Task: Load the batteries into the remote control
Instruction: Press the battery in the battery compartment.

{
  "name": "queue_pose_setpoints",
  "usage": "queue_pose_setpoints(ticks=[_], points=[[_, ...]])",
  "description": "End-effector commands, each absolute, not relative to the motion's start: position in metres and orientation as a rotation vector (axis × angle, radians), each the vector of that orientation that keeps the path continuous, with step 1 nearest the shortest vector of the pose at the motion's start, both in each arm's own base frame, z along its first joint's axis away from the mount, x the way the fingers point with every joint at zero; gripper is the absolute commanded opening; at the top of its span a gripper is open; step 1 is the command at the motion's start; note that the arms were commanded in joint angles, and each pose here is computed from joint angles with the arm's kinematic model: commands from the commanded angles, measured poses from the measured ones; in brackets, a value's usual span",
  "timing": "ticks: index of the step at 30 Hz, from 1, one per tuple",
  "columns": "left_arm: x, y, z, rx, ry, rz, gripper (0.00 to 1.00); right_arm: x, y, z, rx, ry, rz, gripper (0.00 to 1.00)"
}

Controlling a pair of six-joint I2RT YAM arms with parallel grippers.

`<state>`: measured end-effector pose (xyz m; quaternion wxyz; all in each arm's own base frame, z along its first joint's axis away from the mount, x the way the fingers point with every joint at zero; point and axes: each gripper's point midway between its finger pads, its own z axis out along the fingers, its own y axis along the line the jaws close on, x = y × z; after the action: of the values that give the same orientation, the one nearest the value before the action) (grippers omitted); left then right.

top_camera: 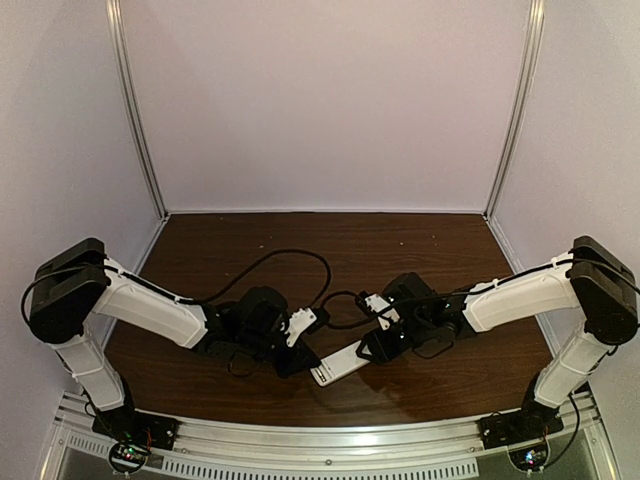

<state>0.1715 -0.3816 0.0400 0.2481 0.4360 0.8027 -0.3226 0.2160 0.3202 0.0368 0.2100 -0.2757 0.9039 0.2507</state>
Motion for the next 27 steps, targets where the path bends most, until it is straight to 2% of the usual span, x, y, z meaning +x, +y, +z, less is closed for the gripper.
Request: queue_pose_setpoints(ticks=[1,11,19,21,22,24,27], points=[[0.17,-0.386,0.038,1.204,2.196,-0.881,0.09,0.213,0.314,0.025,-0.785,2.536,0.677,0.47],[0.154,-0.385,0.03,1.284,2.201,-0.887,0.05,0.211,0.311,0.021,-0.794,2.55,0.66,0.47],[0.162,-0.382,0.039,1.227,2.196,-0.837,0.09,0.209,0.312,0.022,-0.808,2.548,0.67,0.47],[0.168,-0.38,0.043,1.19,2.196,-0.815,0.11,0.211,0.313,0.03,-0.817,2.53,0.669,0.51],[0.17,-0.379,0.045,1.178,2.196,-0.82,0.13,0.212,0.312,0.034,-0.818,2.52,0.665,0.56],[0.172,-0.379,0.049,1.162,2.191,-0.831,0.2,0.217,0.314,0.046,-0.833,2.481,0.67,0.66],[0.173,-0.377,0.056,1.131,2.178,-0.88,0.31,0.227,0.317,0.063,-0.865,2.434,0.654,0.71]])
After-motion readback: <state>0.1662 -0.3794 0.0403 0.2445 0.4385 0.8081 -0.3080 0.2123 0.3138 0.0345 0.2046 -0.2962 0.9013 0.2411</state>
